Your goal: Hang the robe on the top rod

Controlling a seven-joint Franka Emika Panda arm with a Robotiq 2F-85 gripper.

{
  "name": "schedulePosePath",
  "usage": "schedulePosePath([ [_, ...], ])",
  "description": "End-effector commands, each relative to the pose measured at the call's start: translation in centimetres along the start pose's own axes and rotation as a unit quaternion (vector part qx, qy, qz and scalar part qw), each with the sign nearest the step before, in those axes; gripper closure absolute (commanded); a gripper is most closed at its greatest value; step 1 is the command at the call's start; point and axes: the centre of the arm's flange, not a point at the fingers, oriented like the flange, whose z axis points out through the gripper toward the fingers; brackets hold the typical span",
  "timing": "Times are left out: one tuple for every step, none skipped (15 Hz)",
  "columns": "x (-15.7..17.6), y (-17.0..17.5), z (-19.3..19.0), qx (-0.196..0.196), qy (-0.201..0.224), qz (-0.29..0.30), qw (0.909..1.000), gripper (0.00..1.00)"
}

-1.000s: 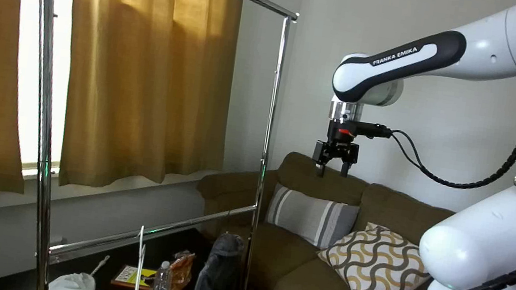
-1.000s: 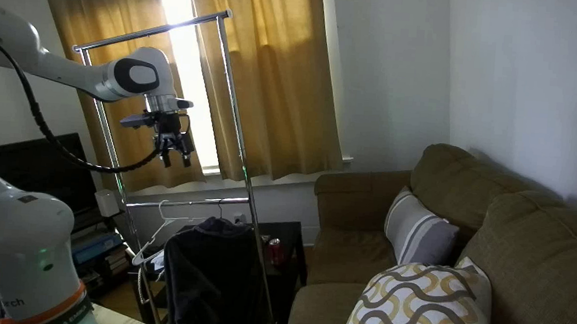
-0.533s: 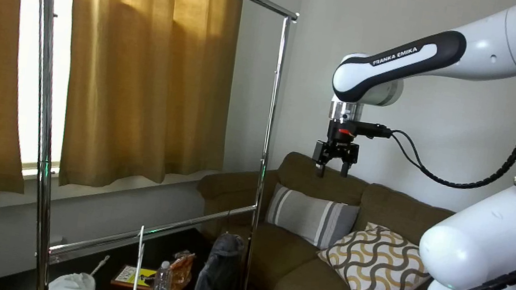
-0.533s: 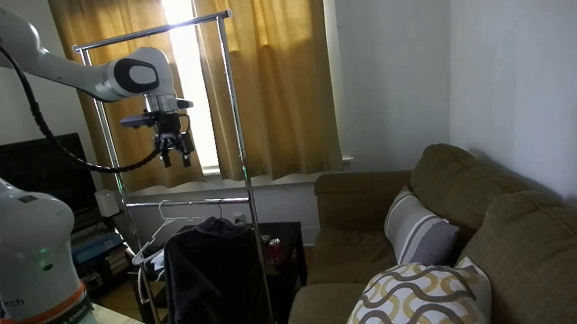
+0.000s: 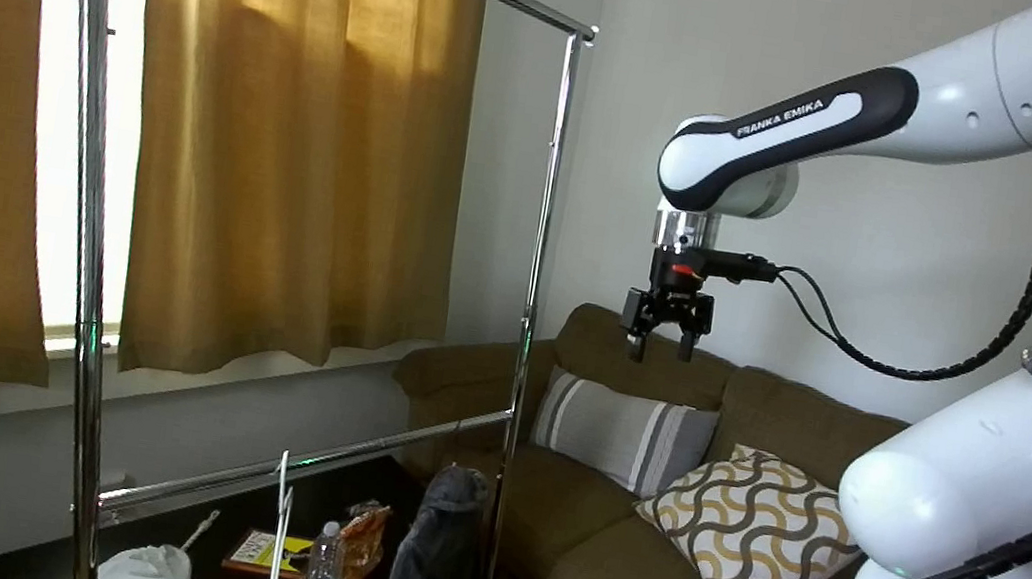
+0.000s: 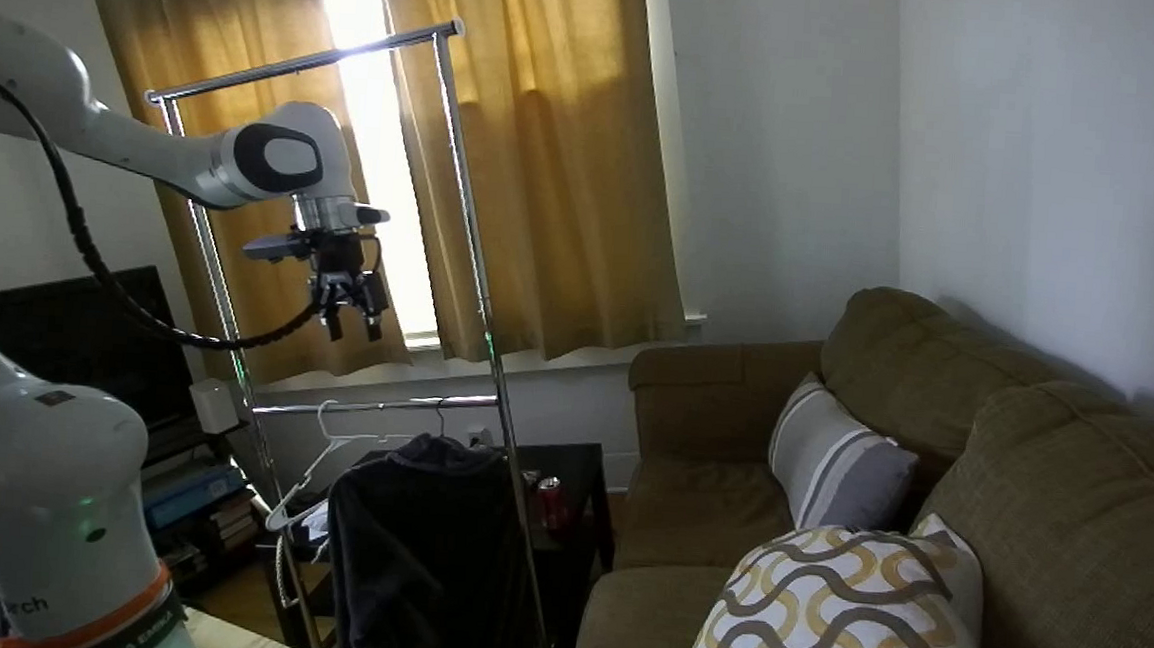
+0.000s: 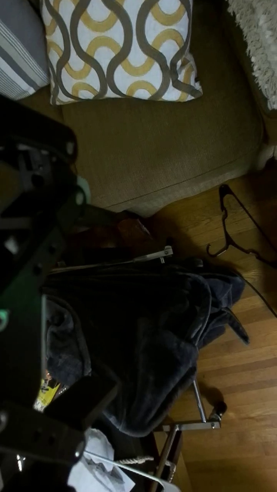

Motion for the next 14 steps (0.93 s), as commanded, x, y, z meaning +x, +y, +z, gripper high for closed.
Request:
schedulePosePath([
  [3.5, -3.6, 5.5, 0.018, -0.029, 0.015, 0.9993, 0.0],
  [4.4, -5.4, 7.4, 0.014, -0.026, 0.031, 0.9991, 0.0],
  [5.4, -6.5, 8.6, 0.012, -0.021, 0.043, 0.9988, 0.0],
  [6.3, -8.4, 10.4, 0.012, -0.009, 0.065, 0.9978, 0.0],
  [7.0, -9.7, 11.6, 0.008, 0.001, 0.077, 0.997, 0.0],
  [7.7, -11.1, 13.3, 0.001, 0.013, 0.097, 0.9952, 0.0],
  [8.3, -12.4, 14.9, -0.001, 0.023, 0.119, 0.9926, 0.0],
  [9.0, -13.5, 16.8, 0.005, 0.032, 0.133, 0.9906, 0.0],
  [9.5, -14.3, 18.1, 0.006, 0.041, 0.147, 0.9882, 0.0],
  [10.2, -15.2, 19.7, 0.007, 0.051, 0.156, 0.9864, 0.0],
  [10.9, -16.0, 20.9, -0.002, 0.069, 0.151, 0.9861, 0.0],
  [11.7, -16.5, 22.2, -0.007, 0.083, 0.135, 0.9874, 0.0],
  [9.1, -14.9, 19.2, 0.007, 0.069, 0.132, 0.9888, 0.0],
  [9.6, -15.3, 20.5, 0.005, 0.074, 0.131, 0.9886, 0.0],
])
